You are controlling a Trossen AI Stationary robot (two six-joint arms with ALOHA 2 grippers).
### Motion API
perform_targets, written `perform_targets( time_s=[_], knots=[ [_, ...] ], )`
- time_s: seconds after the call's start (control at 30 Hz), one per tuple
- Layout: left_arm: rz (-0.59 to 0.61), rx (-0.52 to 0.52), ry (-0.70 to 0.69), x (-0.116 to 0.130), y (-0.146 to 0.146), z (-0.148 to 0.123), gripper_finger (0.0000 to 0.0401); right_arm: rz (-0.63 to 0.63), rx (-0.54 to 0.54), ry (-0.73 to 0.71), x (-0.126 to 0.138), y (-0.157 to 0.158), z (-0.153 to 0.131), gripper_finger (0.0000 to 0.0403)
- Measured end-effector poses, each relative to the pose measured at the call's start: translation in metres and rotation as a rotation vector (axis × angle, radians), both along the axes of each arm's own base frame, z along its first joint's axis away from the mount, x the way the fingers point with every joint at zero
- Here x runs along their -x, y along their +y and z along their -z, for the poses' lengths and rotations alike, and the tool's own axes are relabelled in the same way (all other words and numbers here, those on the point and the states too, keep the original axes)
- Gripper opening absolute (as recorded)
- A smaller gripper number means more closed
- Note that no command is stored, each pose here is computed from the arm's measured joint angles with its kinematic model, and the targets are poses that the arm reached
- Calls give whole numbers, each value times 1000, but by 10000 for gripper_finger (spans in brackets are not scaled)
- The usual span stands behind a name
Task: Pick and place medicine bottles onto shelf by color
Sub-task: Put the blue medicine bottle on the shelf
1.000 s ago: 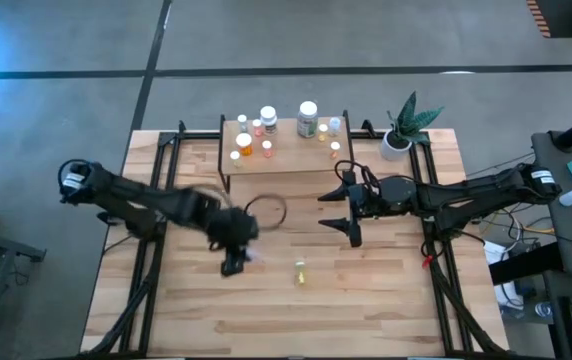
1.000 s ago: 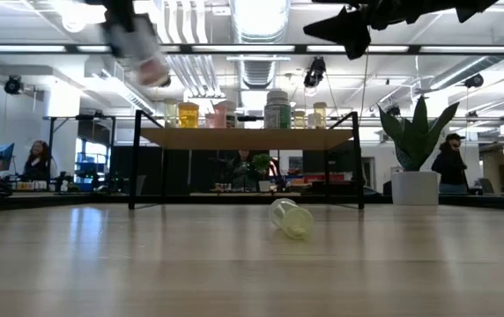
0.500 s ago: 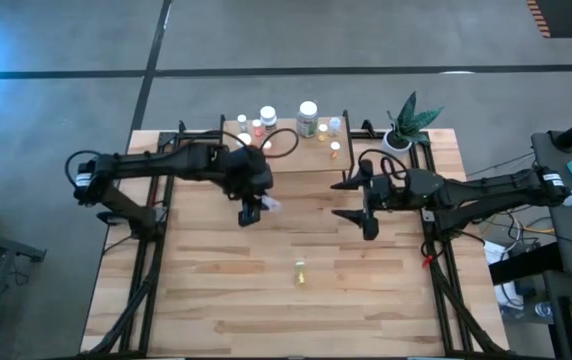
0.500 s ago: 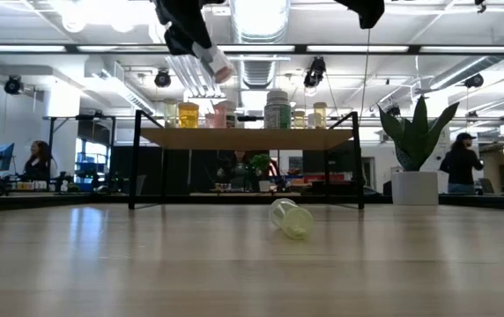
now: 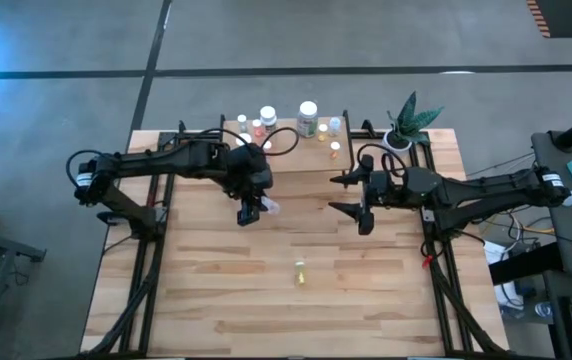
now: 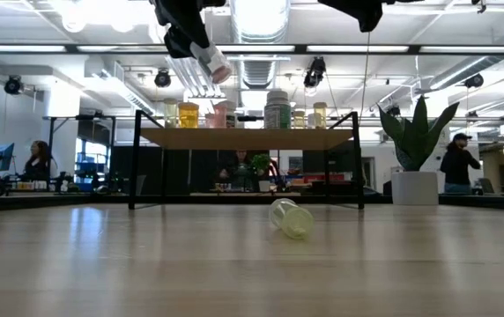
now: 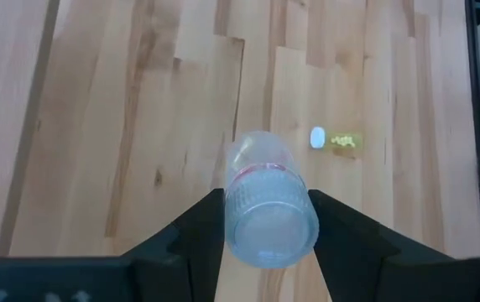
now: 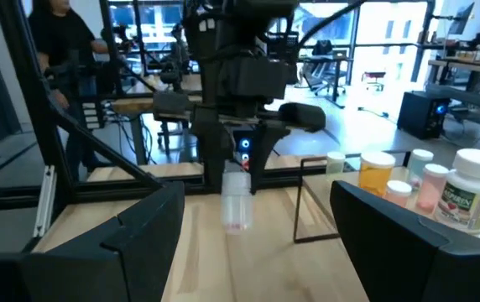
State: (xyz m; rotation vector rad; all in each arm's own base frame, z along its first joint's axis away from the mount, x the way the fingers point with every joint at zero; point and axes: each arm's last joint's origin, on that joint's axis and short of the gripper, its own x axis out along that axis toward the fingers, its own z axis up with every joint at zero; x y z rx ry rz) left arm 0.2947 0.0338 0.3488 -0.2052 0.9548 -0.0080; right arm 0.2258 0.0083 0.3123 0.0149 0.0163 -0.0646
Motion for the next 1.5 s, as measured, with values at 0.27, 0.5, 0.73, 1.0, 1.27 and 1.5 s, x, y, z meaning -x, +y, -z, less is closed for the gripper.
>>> perform_targets(
  time_s=[0.27, 0.5, 0.73, 1.0, 1.27, 1.5],
  knots=[
    [-3, 7, 19, 1, 0, 2, 147, 0, 27, -21, 0, 0, -7, 288],
    [2, 14, 22, 1, -1, 3, 147, 8, 25, -40, 0, 0, -15, 288],
    [3, 15, 23, 1, -1, 3, 147, 8, -15, -33, 0, 0, -14, 288],
    [3, 14, 17, 1, -1, 3, 147, -37, -44, 58, -14, 2, 3, 288],
    [3, 14, 12, 0, -1, 3, 147, -32, -50, 141, -48, 4, 31, 288],
    [6, 11, 4, 0, -1, 0, 147, -22, -76, 164, -75, 3, 27, 288]
  ],
)
